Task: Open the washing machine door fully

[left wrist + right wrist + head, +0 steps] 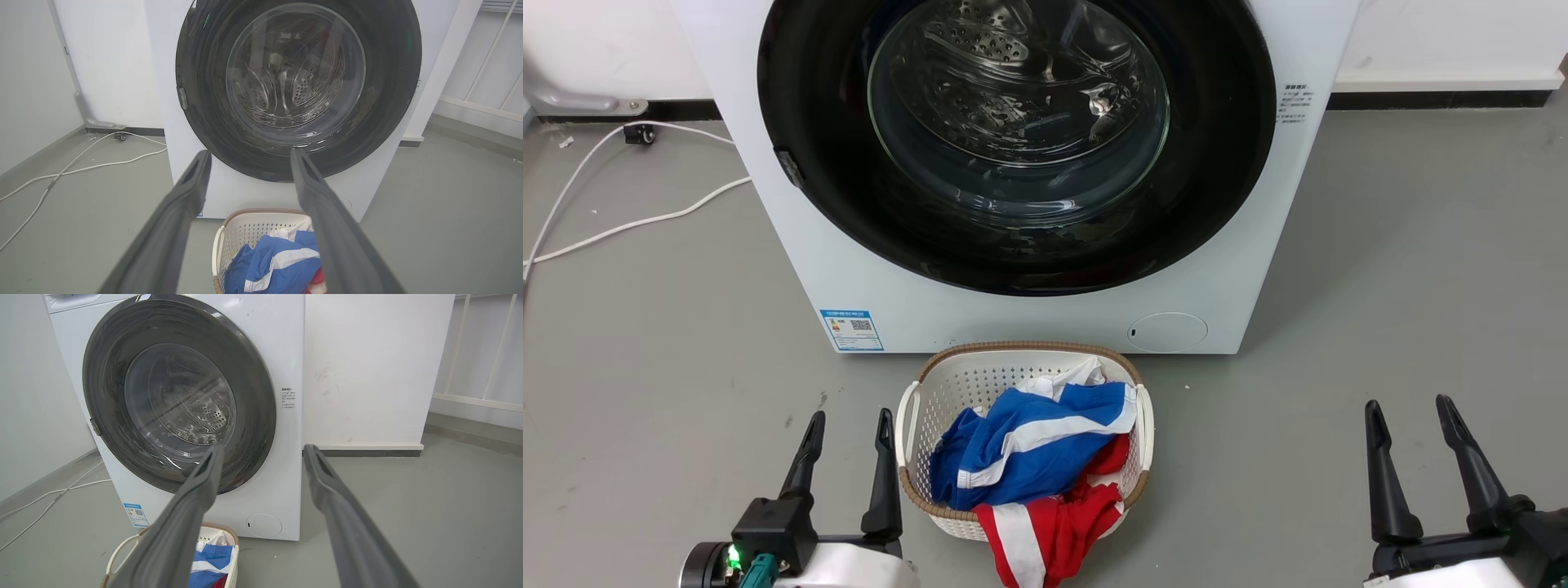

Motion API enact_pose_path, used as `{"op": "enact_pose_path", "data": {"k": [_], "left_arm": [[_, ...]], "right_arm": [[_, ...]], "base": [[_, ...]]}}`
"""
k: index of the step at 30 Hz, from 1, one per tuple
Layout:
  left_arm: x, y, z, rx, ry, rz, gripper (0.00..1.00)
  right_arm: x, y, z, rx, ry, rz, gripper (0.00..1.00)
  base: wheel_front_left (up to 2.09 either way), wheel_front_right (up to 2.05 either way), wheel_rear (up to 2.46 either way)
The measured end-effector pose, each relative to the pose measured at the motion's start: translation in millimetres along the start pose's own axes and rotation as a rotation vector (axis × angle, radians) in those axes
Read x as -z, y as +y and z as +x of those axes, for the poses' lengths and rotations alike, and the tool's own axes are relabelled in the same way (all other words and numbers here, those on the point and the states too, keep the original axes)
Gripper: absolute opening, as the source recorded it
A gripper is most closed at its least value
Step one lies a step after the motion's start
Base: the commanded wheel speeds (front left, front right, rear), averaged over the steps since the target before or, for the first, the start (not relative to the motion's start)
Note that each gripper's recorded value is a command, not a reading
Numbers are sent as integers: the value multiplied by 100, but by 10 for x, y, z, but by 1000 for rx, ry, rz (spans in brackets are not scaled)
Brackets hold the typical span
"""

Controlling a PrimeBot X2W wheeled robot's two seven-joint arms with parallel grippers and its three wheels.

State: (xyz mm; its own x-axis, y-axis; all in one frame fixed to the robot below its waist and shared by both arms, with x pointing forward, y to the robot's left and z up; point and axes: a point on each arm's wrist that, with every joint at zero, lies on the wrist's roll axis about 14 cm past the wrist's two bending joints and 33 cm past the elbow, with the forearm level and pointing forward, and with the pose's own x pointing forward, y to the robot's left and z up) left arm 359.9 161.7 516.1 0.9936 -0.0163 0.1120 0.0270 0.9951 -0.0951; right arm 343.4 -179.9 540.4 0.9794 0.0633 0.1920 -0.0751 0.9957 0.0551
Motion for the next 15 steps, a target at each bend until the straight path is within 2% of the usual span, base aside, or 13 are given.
{"op": "enact_pose_path", "data": {"k": [14, 15], "left_arm": [[30, 30, -4, -13, 10, 5, 100], [29, 31, -4, -13, 9, 5, 100]], "right_arm": [[86, 15, -23, -3, 28, 5, 100], [88, 20, -23, -4, 28, 5, 71]], "base": [[0, 0, 0], [0, 0, 0]]}}
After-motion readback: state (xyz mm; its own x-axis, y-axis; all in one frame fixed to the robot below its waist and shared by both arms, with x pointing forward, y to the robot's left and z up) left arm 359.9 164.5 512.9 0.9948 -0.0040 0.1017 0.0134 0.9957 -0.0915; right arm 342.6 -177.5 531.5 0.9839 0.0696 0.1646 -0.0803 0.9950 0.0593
